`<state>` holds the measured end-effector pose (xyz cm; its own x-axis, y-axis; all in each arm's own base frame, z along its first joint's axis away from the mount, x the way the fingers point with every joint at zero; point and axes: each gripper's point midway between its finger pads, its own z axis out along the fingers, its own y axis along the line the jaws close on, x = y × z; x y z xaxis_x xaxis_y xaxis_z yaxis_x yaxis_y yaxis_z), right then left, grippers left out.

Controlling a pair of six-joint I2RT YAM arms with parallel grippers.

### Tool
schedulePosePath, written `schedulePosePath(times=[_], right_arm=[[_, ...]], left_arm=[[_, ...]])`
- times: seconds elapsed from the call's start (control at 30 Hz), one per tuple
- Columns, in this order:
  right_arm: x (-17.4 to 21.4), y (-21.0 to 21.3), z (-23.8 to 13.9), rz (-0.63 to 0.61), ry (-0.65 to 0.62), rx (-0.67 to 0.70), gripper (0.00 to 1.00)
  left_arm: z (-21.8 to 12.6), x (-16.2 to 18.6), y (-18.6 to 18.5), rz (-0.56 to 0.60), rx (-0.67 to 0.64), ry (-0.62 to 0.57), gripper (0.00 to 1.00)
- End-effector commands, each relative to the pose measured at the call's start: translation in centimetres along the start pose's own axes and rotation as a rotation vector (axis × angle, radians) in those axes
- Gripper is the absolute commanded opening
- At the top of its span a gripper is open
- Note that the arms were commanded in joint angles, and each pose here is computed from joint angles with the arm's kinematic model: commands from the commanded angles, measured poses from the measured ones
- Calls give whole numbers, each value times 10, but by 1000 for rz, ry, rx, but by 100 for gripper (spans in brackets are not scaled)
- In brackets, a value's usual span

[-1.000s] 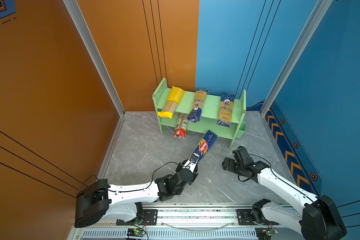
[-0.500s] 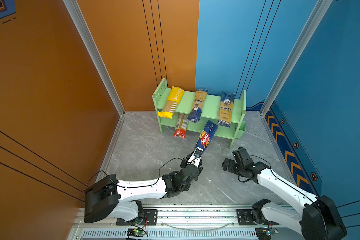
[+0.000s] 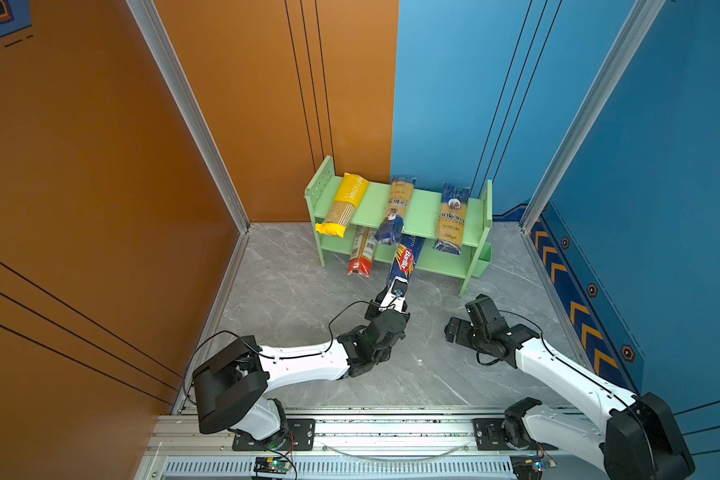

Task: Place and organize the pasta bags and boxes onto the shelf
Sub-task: 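Push the Barilla box onto the lower tier beside the red-topped bag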

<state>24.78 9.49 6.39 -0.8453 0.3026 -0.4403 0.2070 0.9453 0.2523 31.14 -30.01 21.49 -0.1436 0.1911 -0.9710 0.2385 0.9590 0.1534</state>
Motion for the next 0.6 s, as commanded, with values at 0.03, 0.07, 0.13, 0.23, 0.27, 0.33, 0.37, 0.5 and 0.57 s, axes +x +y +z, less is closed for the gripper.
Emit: schedulePosePath(times=[0.03,0.07,0.13,0.23,0.27,0.33,0.37,0.5,0.57], right_arm=[[1,0,-2,0,-4,-6,100],[1,0,-2,0,-4,-5,100],[1,-1,-3,-2,-5,-5,100],[2,-1,-3,-3,-4,-3,100],[2,-1,-3,-4,-2,-4,100],[2,-1,-3,-3,-4,-3,100],[1,-1,-3,-2,-5,-5,100],[1,-1,-4,-6,-4,-4,100],[1,-1,-4,-6,-7,-3,100]], left_arm=[[7,-65,6,-195,-23,-157,0],[9,-66,5,-192,-26,-157,0],[14,-65,2,-186,-31,-153,0],[23,-65,-3,-182,-25,-150,0],[25,-65,-5,-181,-23,-149,0],[31,-65,-7,-179,-27,-147,0],[34,-65,-7,-179,-30,-146,0],[48,-69,-10,-189,-20,-152,0],[52,-71,-10,-198,-18,-165,0]])
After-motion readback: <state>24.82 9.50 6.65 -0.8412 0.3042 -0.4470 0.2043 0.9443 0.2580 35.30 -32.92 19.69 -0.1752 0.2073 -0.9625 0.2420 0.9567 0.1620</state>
